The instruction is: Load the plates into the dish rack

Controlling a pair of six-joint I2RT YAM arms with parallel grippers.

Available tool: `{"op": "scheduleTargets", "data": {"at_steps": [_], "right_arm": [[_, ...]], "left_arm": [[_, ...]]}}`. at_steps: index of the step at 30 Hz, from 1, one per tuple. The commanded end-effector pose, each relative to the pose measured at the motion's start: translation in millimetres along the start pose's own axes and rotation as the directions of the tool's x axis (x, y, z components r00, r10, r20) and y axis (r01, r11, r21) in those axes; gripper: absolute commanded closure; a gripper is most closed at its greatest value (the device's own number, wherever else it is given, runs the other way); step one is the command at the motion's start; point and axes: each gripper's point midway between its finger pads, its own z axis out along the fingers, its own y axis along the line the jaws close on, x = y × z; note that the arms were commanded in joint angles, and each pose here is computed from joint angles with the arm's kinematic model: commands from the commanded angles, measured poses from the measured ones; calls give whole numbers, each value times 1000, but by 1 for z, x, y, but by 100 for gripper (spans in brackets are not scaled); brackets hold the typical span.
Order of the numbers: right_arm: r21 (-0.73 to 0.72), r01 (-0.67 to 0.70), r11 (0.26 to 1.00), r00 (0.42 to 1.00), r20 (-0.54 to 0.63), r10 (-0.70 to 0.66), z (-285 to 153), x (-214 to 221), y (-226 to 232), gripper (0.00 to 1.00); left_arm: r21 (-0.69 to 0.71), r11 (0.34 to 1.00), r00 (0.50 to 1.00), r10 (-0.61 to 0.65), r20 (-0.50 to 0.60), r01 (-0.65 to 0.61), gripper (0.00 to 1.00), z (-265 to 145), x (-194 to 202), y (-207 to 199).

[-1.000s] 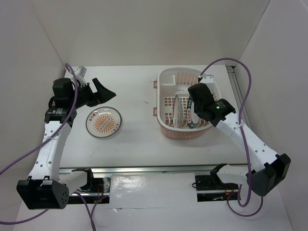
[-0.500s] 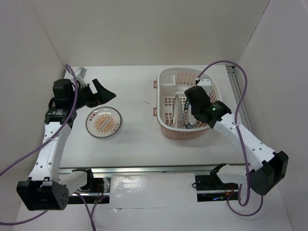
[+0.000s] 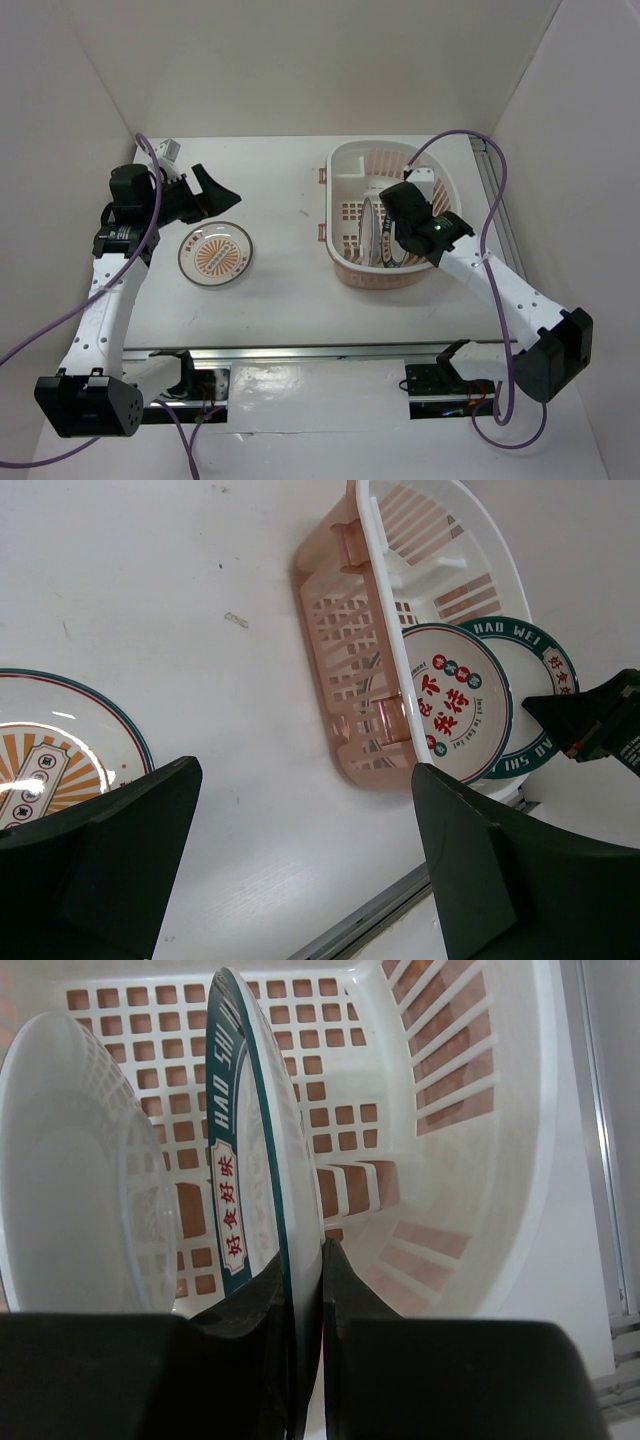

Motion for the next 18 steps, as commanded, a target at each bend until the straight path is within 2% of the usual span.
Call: {"op": "scheduleTargets", "data": {"at_steps": [1,9,18], "right_arm": [[24,-23,999,999,43,22,2,-7,0,100],[50,-12,999,999,39,10,2,-5,-5,100],[17,-3,1000,1000,13,3,9,6,4,100]], "left_arm": [[20,998,997,65,48,-66,0,-5,-11,-7],[28,997,997,65,44,-66,0,-5,-10,-9],[28,997,997,65,44,-66,0,-5,-10,-9]]}}
